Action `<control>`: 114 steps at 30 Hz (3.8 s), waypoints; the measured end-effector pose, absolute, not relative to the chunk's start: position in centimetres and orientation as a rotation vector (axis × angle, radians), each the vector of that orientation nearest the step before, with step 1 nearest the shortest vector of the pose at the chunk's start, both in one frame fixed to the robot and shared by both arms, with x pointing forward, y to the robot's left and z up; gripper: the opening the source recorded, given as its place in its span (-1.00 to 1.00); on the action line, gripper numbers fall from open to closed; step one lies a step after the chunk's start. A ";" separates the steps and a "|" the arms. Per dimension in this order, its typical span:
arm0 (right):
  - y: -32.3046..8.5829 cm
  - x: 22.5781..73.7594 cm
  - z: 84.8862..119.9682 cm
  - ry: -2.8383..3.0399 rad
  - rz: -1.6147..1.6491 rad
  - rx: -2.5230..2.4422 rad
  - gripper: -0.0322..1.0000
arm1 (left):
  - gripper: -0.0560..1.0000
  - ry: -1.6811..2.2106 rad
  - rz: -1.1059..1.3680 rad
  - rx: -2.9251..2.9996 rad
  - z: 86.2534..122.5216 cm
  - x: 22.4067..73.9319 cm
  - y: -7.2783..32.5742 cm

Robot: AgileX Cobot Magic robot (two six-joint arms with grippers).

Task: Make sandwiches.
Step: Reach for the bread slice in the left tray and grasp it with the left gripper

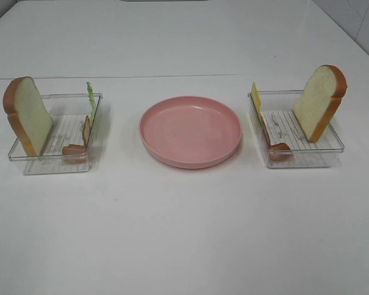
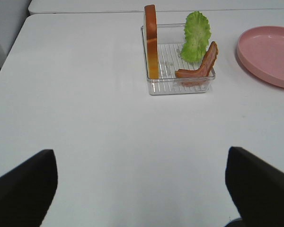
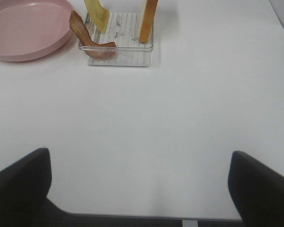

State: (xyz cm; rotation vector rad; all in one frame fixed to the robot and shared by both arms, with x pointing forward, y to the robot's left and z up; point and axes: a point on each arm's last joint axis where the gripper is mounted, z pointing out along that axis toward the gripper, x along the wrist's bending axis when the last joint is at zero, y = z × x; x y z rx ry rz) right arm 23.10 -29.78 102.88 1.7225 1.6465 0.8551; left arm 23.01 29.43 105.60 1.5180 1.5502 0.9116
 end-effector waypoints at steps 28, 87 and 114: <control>-29.8 23.1 102.9 1.647 0.855 1.723 0.97 | 0.77 1.542 0.923 1.507 106.3 23.2 29.5; -29.8 23.1 102.9 1.647 0.855 1.723 0.97 | 0.77 2.058 0.303 1.811 102.0 63.7 31.4; -29.8 23.1 102.9 1.647 0.855 1.723 0.97 | 0.77 2.031 0.196 1.896 96.3 68.4 29.5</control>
